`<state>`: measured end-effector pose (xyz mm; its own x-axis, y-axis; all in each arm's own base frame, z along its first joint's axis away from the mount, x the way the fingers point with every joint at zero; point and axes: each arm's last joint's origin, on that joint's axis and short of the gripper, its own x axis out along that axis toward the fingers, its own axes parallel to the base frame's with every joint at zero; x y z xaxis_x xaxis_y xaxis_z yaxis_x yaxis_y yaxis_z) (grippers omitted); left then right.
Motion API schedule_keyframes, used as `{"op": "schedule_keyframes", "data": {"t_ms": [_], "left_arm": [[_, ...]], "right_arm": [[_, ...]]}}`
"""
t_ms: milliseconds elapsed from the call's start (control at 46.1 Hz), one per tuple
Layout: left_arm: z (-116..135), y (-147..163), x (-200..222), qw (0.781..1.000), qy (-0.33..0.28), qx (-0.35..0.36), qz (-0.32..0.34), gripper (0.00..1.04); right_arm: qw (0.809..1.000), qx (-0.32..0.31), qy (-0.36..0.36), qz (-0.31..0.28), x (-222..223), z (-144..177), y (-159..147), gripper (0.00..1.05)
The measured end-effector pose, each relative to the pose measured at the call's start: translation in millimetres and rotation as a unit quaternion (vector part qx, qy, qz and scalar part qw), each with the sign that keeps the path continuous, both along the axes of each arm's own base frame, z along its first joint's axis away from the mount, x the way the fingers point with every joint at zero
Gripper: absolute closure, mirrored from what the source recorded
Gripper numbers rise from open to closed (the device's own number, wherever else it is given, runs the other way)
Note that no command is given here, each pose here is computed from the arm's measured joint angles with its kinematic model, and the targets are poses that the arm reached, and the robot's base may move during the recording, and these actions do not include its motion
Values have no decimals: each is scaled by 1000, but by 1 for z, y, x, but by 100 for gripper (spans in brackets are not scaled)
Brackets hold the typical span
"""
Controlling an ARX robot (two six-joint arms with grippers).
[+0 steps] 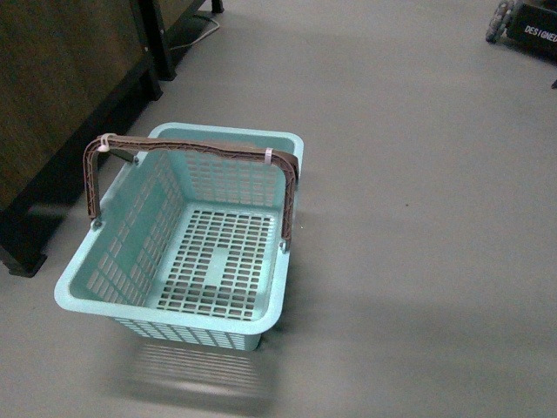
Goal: Pick mango and avocado into basket
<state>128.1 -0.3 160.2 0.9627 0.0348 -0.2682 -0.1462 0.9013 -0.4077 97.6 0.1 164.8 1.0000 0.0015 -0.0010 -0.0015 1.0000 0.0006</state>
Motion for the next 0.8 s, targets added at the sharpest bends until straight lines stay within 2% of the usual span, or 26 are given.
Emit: {"op": "schedule_keyframes", "data": {"t_ms": [108, 195, 260, 499, 564, 694, 802], "left_arm": [[-2, -2, 32, 992, 27, -121, 9, 7], [-10, -1, 53, 983, 47, -174, 35, 7], [-25, -2, 77, 969, 78, -226, 58, 7], [-86, -16, 140, 937, 167, -290, 102, 7], [-94, -26, 161, 935, 155, -306, 91, 7], [-93, -46, 200, 935, 112, -331, 54, 7], [-104, -59, 225, 932, 113, -342, 42, 7]], "right_arm": [[1000, 0, 0, 0, 0, 0, 0, 8], [1000, 0, 0, 0, 0, 0, 0, 8], [1000, 0, 0, 0, 0, 0, 0, 8], [1000, 0, 0, 0, 0, 0, 0, 8], [1000, 0, 0, 0, 0, 0, 0, 8], [1000, 0, 0, 0, 0, 0, 0, 8], [1000, 0, 0, 0, 0, 0, 0, 8]]}}
